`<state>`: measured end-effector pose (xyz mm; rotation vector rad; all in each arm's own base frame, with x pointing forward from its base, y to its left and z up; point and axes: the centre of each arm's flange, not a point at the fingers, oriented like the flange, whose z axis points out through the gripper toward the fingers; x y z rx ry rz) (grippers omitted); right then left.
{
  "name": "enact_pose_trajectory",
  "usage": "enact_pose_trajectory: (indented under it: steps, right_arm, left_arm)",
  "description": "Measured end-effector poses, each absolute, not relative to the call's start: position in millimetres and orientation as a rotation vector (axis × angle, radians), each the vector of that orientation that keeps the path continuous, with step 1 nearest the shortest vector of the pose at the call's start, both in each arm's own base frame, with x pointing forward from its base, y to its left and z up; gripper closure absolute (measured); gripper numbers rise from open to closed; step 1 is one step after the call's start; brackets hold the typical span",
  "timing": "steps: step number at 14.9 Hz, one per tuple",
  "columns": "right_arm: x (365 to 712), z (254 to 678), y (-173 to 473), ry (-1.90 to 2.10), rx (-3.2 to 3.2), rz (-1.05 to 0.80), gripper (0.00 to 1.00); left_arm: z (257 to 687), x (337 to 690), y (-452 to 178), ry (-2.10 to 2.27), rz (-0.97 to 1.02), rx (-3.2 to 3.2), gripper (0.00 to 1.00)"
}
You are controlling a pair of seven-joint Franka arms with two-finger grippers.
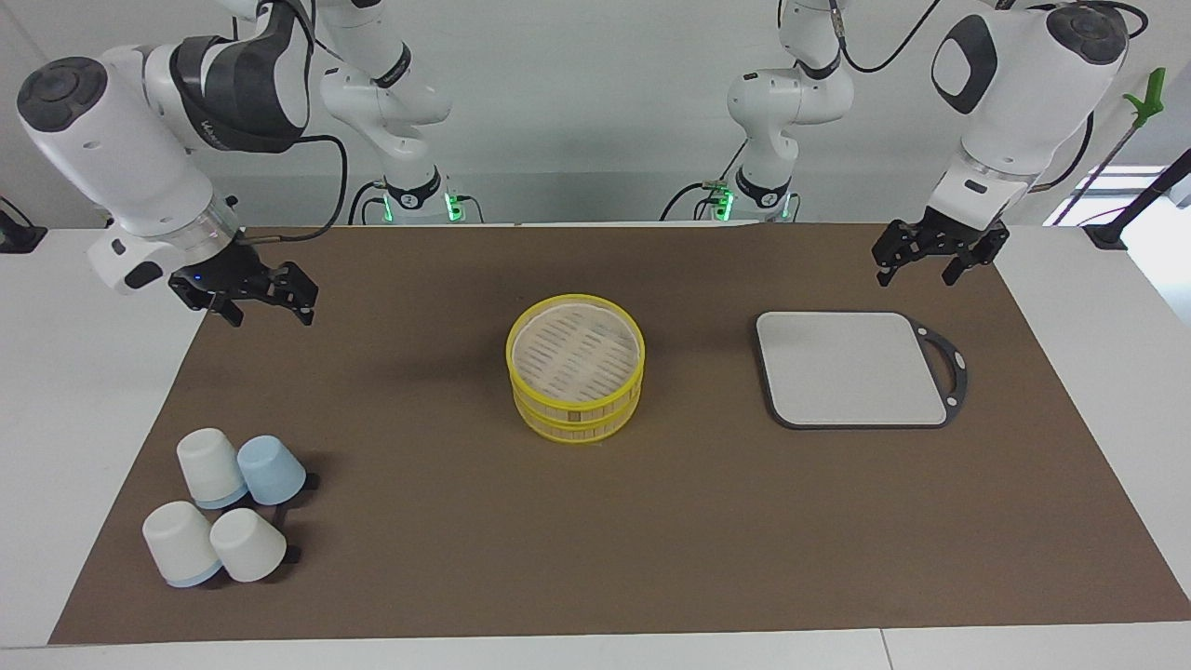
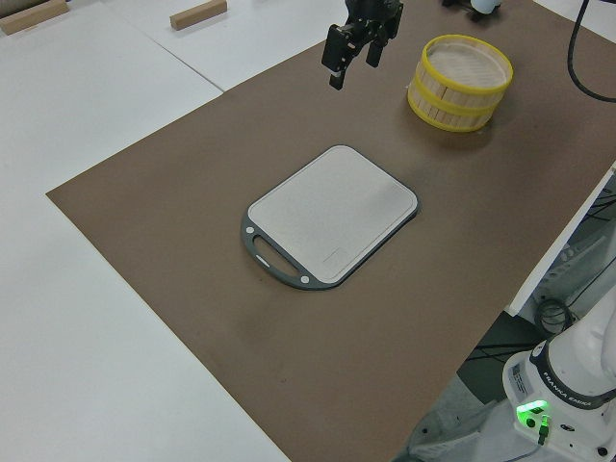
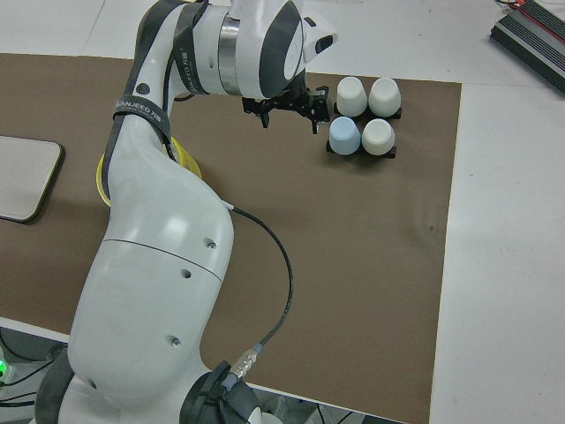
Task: Place bun in steamer
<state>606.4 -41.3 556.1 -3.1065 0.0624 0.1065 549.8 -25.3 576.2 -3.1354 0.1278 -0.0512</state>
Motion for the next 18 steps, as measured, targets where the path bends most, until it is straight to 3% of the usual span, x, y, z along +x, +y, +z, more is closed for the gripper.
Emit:
enact_pose_trajectory:
  steps: [5, 18]
  right_arm:
    - [604.0, 559.7, -48.8, 0.046, -3.106, 0.101, 0.00]
    - [559.7, 560.5, -45.2, 0.046, -3.107, 0.084, 0.00]
  left_arm:
    - [576.2, 549.8, -25.3, 0.128, -0.051, -3.135, 0.00]
    - [576.2, 549.8, -25.3, 0.128, -0.051, -3.135, 0.00]
